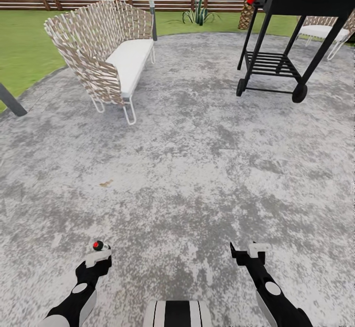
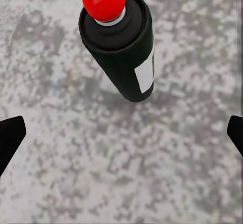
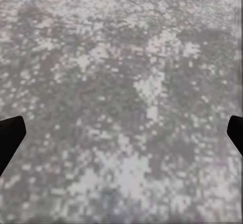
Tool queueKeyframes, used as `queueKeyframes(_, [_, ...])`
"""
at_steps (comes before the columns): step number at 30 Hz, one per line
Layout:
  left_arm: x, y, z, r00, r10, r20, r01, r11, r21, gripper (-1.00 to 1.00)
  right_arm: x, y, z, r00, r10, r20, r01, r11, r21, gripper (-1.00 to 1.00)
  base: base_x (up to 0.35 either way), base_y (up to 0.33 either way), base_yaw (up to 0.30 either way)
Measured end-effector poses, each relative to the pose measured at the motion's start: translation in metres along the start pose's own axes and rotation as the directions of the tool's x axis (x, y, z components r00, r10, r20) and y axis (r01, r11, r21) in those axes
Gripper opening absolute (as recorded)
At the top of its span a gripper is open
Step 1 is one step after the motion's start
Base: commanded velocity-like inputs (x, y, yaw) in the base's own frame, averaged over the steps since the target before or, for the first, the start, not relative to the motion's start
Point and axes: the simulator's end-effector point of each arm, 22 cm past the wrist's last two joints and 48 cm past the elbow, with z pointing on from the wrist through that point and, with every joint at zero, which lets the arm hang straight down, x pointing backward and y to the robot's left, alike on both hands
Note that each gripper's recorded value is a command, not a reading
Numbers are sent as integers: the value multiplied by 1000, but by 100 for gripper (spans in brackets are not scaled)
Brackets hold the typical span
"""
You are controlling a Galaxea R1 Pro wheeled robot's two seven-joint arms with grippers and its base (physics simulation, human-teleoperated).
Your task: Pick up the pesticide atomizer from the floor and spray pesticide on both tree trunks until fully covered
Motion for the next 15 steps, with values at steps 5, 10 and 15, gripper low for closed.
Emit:
queueKeyframes(5, [0, -1, 0, 1000, -1, 0, 1, 1000, 1, 100, 0, 0, 0, 1000, 0, 0, 0, 1000, 1, 100, 0, 14, -27])
queueKeyframes(10, [0, 1, 0, 1000, 0, 1, 0, 1000, -1, 100, 0, 0, 0, 1000, 0, 0, 0, 1000, 0, 100, 0, 1, -3])
queueKeyframes(15, [-1, 1, 0, 1000, 0, 2, 0, 1000, -1, 100, 0, 0, 0, 1000, 0, 1, 0, 1000, 1, 100, 0, 0, 0])
